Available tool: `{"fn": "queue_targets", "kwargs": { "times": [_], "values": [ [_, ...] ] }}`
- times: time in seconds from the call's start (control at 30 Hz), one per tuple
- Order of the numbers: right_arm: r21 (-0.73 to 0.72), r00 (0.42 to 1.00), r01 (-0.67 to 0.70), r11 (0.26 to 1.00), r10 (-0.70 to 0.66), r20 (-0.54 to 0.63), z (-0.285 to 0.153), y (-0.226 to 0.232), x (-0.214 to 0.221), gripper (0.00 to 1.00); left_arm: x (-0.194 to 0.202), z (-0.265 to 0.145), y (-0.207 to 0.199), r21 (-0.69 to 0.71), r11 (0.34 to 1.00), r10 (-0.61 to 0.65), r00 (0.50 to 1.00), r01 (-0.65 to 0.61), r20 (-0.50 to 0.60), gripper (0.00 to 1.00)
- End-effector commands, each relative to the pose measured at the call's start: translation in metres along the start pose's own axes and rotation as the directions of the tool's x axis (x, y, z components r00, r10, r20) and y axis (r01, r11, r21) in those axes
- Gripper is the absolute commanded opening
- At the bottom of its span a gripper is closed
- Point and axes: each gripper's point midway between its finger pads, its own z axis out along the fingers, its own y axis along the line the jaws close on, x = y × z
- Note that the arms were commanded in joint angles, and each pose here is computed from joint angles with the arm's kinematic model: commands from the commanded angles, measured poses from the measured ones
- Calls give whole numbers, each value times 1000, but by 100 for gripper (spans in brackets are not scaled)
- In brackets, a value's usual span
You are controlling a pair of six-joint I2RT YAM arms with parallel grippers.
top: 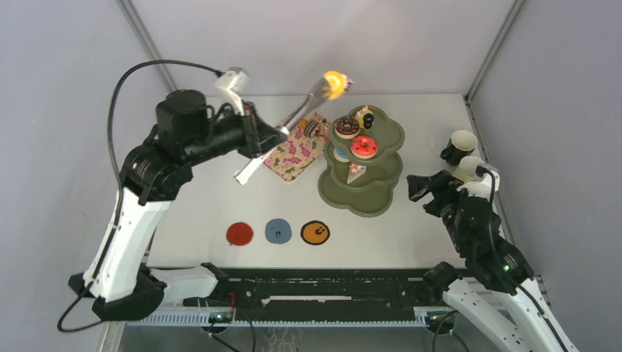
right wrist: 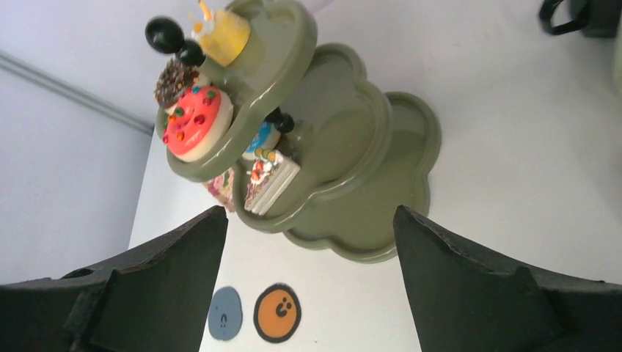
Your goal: Serve the afternoon tea
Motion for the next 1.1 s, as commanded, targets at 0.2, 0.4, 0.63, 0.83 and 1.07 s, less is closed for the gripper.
{"fn": "queue_targets", "kwargs": {
  "times": [0.2, 0.4, 0.63, 0.83, 1.07],
  "values": [
    [160, 973, -90, 983, 53, 224, -37, -42, -51, 92, -1, 58, -96, 149, 989, -10, 995, 25, -100, 0],
    [188, 957, -71, 980, 13, 289, -55, -49, -74, 92, 16, 100, -102, 71, 989, -117, 982, 128, -148, 0],
    [195, 951, -70, 978, 7, 309, -66, -59, -76, 92, 31, 131, -101, -16, 990, -144, 977, 143, -159, 0],
    [188, 959, -55, 981, -1, 284, -64, -59, -69, 92, 45, 151, -113, 27, 986, -156, 963, 166, -221, 0],
    [192, 965, -26, 981, -26, 261, -57, -59, -60, 92, 52, 155, -111, 13, 985, -165, 957, 173, -239, 0]
  ]
}}
